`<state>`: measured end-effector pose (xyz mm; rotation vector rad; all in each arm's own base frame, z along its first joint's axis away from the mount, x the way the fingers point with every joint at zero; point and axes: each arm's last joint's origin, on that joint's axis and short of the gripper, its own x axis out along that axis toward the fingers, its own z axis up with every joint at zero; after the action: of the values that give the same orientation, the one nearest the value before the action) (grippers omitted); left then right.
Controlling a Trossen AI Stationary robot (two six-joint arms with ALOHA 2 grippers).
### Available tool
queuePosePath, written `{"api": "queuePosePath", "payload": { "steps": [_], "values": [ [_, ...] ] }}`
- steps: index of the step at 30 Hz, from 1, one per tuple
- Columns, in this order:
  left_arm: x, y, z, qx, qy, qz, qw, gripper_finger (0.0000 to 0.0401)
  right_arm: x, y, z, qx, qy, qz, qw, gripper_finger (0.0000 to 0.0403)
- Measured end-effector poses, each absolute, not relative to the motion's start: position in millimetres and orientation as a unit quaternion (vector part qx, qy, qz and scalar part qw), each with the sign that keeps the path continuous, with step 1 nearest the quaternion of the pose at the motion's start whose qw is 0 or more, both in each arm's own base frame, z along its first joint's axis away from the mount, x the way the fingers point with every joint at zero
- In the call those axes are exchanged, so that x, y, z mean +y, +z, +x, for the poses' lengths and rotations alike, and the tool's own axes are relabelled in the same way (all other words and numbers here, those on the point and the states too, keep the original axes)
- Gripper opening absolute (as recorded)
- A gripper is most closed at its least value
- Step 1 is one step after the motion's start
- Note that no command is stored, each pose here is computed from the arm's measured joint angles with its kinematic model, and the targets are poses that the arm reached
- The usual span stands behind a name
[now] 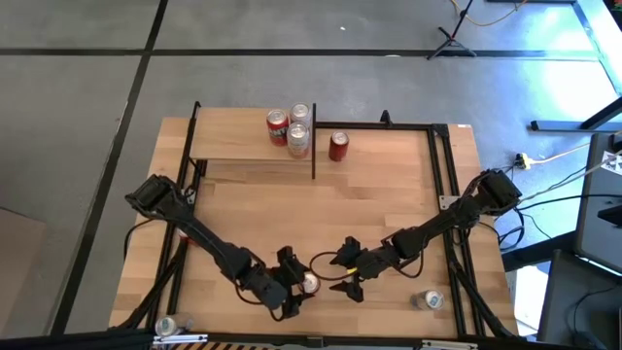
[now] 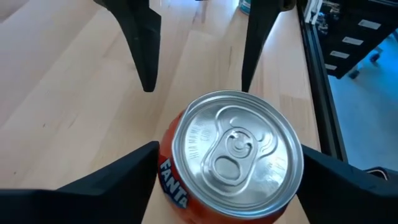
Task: Place canned beverage on shelf
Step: Put the orange soda can on the shelf aligned with the other orange soda can
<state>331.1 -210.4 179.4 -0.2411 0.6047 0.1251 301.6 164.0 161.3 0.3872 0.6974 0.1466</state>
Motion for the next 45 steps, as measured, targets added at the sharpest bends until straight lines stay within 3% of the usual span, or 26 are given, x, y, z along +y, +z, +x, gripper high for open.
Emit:
{"api": "queuePosePath", "payload": {
  "steps": [7, 16, 23, 28, 38, 45],
  "values": [
    [-199.5, 210.5, 321.3, 0.281, 0.076, -0.156, 0.944, 0.0272, 162.1, 178.5, 298.2, 0.318, 0.081, 0.198, 0.923, 0.0367],
    [-138.0, 303.8, 273.1, 0.236, 0.134, -0.175, 0.946, 0.0277, 134.7, 227.2, 285.6, 0.272, 0.062, 0.205, 0.938, 0.0367],
    [-65.1, 344.9, 235.6, 0.237, 0.197, -0.121, 0.944, 0.0277, 97.6, 250.5, 283.4, 0.243, 0.025, 0.195, 0.95, 0.0367],
    [-17.1, 355.1, 219.6, 0.265, 0.228, -0.062, 0.935, 0.0277, 65.6, 256.8, 287.0, 0.23, -0.021, 0.204, 0.951, 0.0367],
    [65.3, 349.9, 208.8, 0.312, 0.174, -0.02, 0.934, 0.0278, 18.1, 256.7, 290.6, 0.224, -0.099, 0.252, 0.936, 0.0367],
    [104.8, 352.8, 197.6, 0.281, 0.155, -0.053, 0.946, 0.0279, 2.1, 256.6, 291.2, 0.217, -0.124, 0.258, 0.933, 0.0367]
  ]
}}
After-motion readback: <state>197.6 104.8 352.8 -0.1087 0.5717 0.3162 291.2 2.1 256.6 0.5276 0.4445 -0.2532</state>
